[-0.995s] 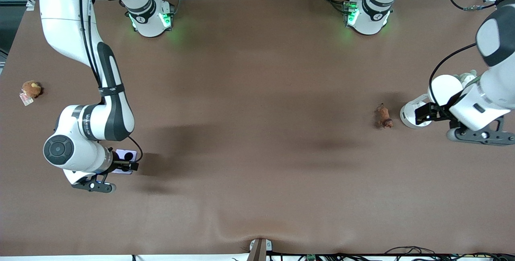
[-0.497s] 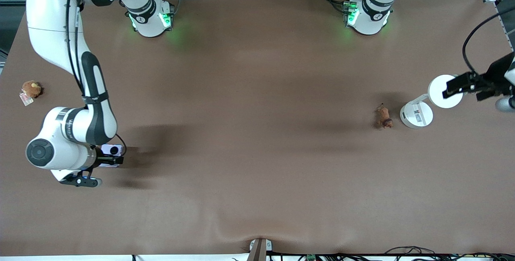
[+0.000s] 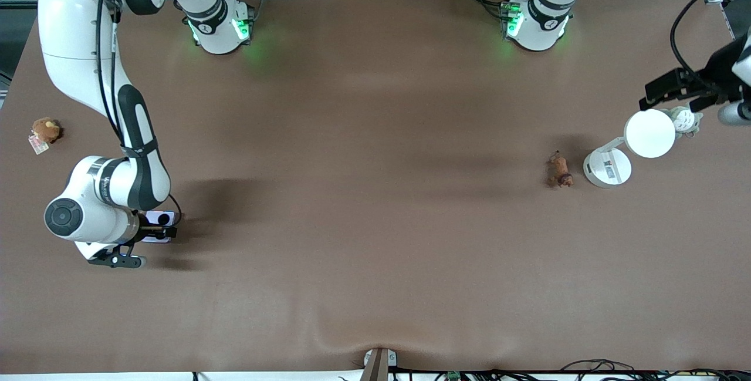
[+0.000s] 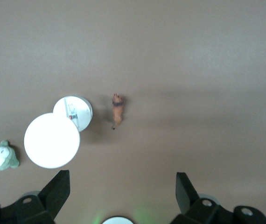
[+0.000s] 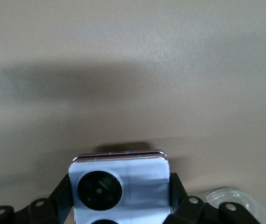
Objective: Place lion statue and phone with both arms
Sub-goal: 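Set the lion beside the white cup and withdraw the left gripper, then lower the phone beside the glass cup and open the right gripper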
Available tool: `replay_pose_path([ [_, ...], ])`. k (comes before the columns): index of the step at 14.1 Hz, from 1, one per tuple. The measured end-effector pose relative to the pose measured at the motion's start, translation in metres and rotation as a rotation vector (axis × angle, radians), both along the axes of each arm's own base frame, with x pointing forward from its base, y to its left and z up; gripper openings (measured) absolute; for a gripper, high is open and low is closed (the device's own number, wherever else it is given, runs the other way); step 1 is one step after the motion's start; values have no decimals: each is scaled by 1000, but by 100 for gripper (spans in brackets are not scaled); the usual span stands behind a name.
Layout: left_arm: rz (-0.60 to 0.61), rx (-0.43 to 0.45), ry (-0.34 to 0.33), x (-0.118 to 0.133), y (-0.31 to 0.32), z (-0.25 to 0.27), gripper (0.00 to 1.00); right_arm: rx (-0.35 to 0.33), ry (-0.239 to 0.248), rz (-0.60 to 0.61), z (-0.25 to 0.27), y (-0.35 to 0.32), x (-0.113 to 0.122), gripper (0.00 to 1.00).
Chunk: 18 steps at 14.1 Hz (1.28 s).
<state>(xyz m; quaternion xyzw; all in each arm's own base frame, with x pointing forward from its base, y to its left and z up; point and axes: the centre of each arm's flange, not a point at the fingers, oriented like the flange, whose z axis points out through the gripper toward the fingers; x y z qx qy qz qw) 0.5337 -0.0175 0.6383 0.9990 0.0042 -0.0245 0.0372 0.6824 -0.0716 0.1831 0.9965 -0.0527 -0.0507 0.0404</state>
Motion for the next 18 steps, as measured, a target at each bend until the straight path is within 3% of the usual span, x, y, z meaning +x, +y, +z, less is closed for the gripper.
replay_pose_path([
  [3,3,35,-10,-31,2,13,100,37,5,-29,-6,4,-4,84],
  [5,-9,64,-20,-40,6,17,100,40,10,-30,-8,3,-6,84],
  [11,-73,70,-36,-1,36,11,100,42,3,-13,-11,-14,-8,84],
  [13,-86,68,-2,-1,30,5,100,42,0,-10,-13,-13,-7,99],
  [16,-89,67,9,-2,29,4,100,44,-1,-6,-13,-11,-7,100],
  [18,-84,67,9,-3,31,5,100,42,-28,-3,-4,-10,0,100],
])
